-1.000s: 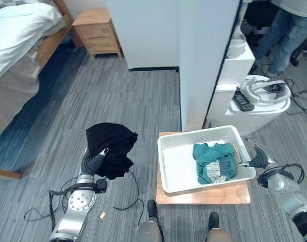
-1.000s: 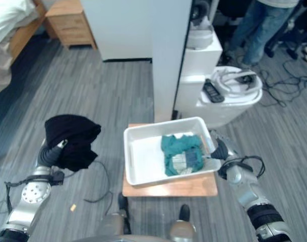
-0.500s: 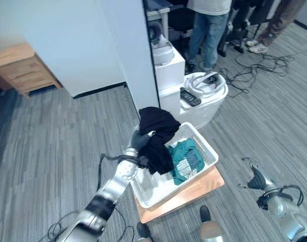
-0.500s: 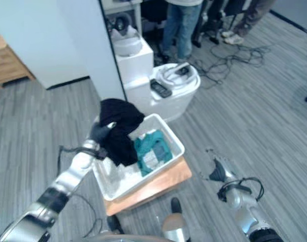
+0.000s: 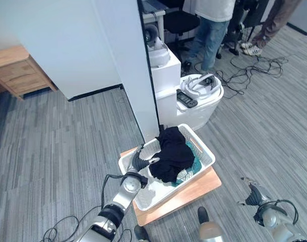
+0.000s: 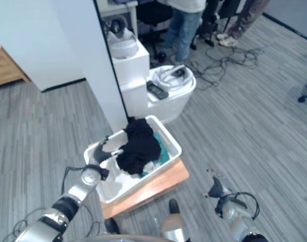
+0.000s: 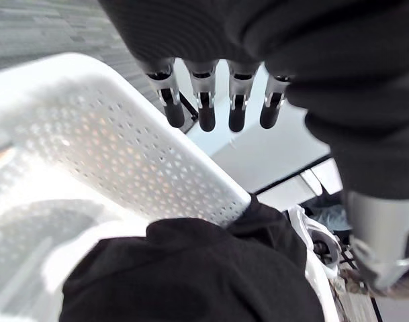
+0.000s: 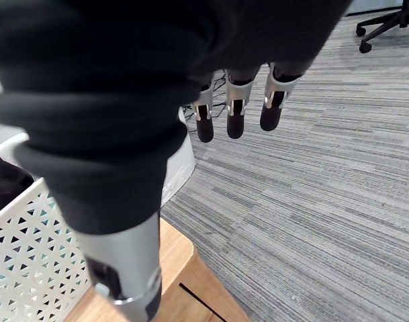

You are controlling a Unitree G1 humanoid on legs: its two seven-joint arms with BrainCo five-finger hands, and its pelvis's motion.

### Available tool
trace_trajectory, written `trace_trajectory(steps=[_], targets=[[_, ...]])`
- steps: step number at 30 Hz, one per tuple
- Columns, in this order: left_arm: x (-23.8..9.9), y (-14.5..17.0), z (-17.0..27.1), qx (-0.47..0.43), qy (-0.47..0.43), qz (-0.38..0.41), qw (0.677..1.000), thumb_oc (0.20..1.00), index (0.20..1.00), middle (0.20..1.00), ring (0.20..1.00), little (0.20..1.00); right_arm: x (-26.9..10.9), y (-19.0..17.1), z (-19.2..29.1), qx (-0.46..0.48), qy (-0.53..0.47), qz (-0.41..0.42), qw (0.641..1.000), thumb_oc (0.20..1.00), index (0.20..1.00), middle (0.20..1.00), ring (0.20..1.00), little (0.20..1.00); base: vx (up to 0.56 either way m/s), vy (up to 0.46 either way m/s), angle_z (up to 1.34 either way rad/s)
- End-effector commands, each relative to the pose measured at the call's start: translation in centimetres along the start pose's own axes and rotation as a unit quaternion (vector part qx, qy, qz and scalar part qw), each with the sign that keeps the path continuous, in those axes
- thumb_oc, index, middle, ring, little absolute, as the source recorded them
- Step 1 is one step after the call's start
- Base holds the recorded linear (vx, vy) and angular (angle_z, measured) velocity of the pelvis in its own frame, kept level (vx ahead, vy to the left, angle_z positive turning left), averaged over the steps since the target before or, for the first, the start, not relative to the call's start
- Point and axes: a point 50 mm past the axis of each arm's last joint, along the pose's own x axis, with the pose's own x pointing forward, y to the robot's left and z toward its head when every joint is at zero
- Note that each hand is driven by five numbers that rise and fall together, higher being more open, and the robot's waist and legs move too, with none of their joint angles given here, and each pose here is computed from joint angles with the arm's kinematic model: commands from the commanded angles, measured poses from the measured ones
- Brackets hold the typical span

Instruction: Tidy up the quilt and then pick up the clothes from the bed and put them into the laundry hamper.

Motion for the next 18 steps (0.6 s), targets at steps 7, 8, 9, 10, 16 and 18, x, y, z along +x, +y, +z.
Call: trace_trajectory(steps=[7, 8, 9, 10, 16, 18], targets=[[-1.4, 6.7, -3.2, -0.121, 0.039, 0.135, 0.983, 1.000, 1.000, 1.000, 1.000, 1.000, 0.5, 2.2, -2.3, 0.111, 0.124, 0.016, 0.986, 1.000, 1.000, 1.000, 1.000, 1.000, 0.00, -0.007, 0.21], [-1.8, 6.8, -4.0, -0.132, 0.054, 0.140, 0.980, 1.000, 1.000, 1.000, 1.000, 1.000, 0.4, 2.6, -2.6, 0.120, 0.137, 0.023, 0.983, 1.000, 1.000, 1.000, 1.000, 1.000, 0.00, 0.005, 0.21], [-2.3, 6.7, -5.1, -0.133, 0.073, 0.139, 0.979, 1.000, 1.000, 1.000, 1.000, 1.000, 0.3, 3.1, -2.9, 0.132, 0.155, 0.031, 0.979, 1.000, 1.000, 1.000, 1.000, 1.000, 0.00, 0.000, 0.19], [-2.9, 6.6, -6.1, -0.129, 0.095, 0.138, 0.977, 1.000, 1.000, 1.000, 1.000, 1.000, 0.2, 3.5, -3.1, 0.141, 0.166, 0.036, 0.975, 1.000, 1.000, 1.000, 1.000, 1.000, 0.01, 0.014, 0.13], [-7.9, 4.4, -14.3, -0.078, 0.297, 0.109, 0.945, 1.000, 1.000, 1.000, 1.000, 1.000, -1.0, 6.7, -4.0, 0.189, 0.244, 0.081, 0.948, 1.000, 1.000, 1.000, 1.000, 1.000, 0.01, 0.007, 0.07], [-10.6, 3.4, -17.0, -0.036, 0.378, 0.080, 0.922, 1.000, 1.000, 1.000, 1.000, 1.000, -1.3, 7.7, -3.8, 0.186, 0.256, 0.106, 0.943, 1.000, 1.000, 1.000, 1.000, 1.000, 0.04, 0.029, 0.09]])
